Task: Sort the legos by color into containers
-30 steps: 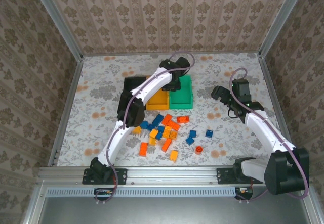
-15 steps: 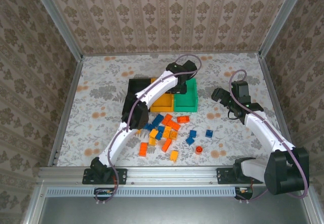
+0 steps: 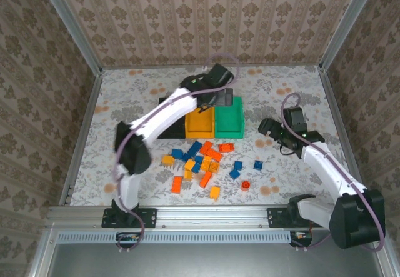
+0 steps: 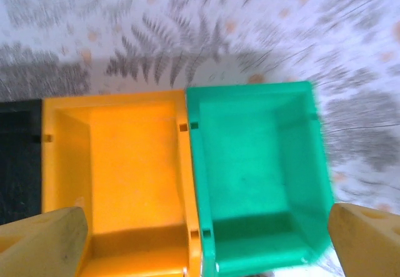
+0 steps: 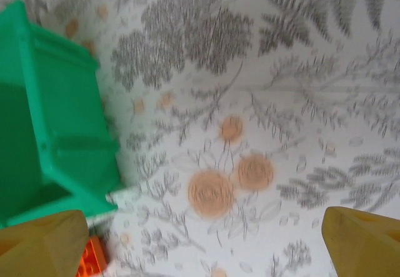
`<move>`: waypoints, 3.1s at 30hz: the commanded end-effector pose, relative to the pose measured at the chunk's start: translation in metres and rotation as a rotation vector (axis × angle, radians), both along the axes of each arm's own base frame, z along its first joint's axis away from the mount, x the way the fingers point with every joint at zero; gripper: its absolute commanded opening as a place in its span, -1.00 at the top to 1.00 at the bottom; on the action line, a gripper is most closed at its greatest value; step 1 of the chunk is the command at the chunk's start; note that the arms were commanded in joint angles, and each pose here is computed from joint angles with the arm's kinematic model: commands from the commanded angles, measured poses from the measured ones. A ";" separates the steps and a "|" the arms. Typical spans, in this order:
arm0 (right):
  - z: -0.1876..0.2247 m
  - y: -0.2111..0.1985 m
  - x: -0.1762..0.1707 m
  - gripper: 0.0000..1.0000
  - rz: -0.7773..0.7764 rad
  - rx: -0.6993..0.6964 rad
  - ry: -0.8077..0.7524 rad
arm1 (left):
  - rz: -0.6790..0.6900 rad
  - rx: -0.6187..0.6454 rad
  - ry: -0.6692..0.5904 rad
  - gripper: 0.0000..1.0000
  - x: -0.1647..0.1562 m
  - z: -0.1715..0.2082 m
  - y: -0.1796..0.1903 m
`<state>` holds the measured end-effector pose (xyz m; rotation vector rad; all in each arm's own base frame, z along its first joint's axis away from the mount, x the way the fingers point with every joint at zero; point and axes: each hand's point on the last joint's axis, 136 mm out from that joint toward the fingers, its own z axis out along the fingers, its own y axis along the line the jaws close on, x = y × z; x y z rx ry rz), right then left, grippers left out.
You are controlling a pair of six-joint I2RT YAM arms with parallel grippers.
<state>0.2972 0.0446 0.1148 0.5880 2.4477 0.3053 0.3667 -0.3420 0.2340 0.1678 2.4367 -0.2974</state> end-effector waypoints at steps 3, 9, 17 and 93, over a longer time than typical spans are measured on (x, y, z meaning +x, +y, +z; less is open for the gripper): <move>-0.032 0.020 -0.051 -0.87 0.078 -0.052 0.172 | -0.059 -0.167 -0.214 -0.99 -0.036 0.044 0.034; -0.058 0.032 -0.076 -0.77 0.125 -0.123 0.263 | -0.048 -0.212 -0.221 -1.00 -0.085 0.003 0.086; -0.083 0.035 -0.083 -0.60 0.124 -0.187 0.327 | 0.013 -0.260 -0.253 -0.99 -0.113 -0.027 0.129; 0.058 0.130 0.034 -0.47 0.272 -0.119 -0.158 | 0.241 0.035 0.224 -0.60 -0.135 -0.194 0.198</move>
